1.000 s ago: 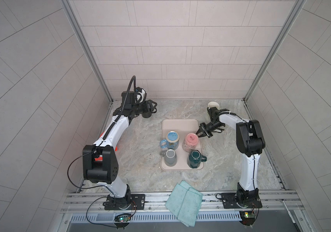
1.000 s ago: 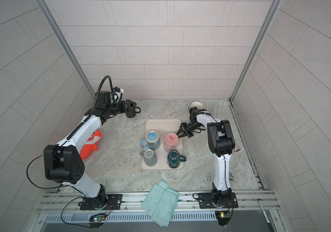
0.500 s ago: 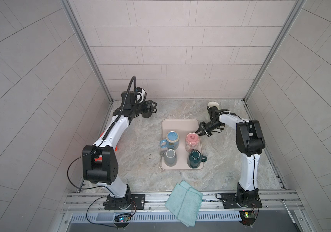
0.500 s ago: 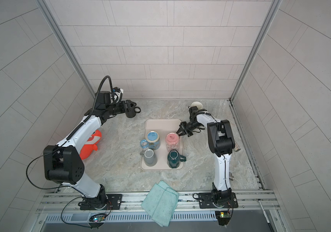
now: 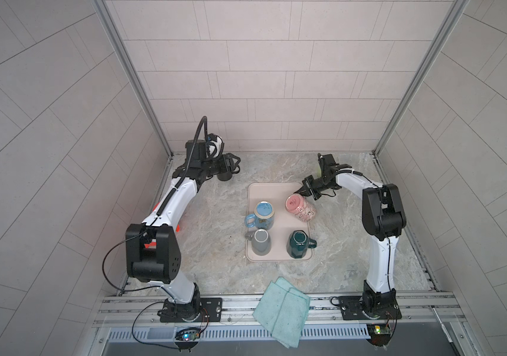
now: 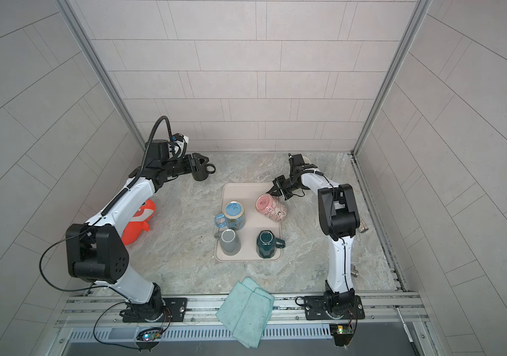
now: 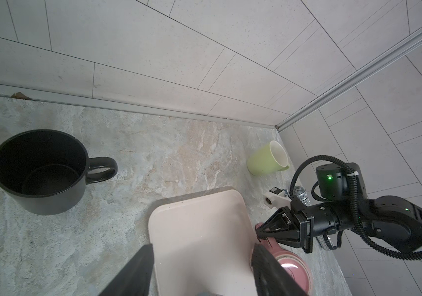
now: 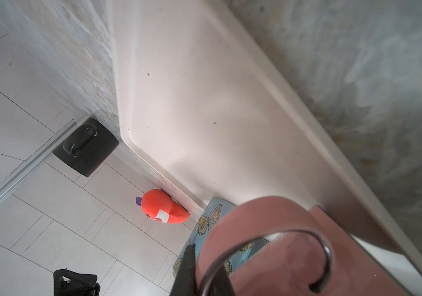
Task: Turn the mug right side up
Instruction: Pick up the mug from the tray.
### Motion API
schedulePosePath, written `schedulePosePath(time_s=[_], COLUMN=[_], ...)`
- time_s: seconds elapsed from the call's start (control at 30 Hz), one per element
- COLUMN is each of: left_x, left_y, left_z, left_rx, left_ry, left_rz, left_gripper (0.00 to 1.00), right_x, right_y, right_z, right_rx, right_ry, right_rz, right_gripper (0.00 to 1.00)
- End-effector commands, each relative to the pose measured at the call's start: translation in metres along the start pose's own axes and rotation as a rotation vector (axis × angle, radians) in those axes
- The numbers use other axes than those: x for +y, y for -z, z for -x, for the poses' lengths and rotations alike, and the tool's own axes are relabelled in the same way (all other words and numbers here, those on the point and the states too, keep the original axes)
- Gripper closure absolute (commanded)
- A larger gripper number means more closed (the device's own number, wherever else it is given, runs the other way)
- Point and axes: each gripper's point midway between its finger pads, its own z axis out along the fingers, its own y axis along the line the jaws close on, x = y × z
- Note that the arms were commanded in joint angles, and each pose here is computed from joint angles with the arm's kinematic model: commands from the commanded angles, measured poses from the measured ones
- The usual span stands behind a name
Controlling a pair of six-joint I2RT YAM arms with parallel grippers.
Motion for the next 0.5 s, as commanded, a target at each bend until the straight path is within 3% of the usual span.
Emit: schedulePosePath(time_s=[0.0,0.47], left_x=[-0.006,-0.007], left_y=[0.007,0.008], left_z=[0.004,0.005], left_rx=[-0.02,-0.022], left_ry=[-0.002,-0.003], left_rz=[-0.022,-0.028], left_gripper=[0.34,0.34], right_x=[0.006,0.03], right_y=[0.001,0.002], right_z=[-0.011,-0.027], right_rx=[0.006,0.02], right_ry=[0.006,0.093], right_rz=[0.019,0.085], right_gripper=[1.0,1.0])
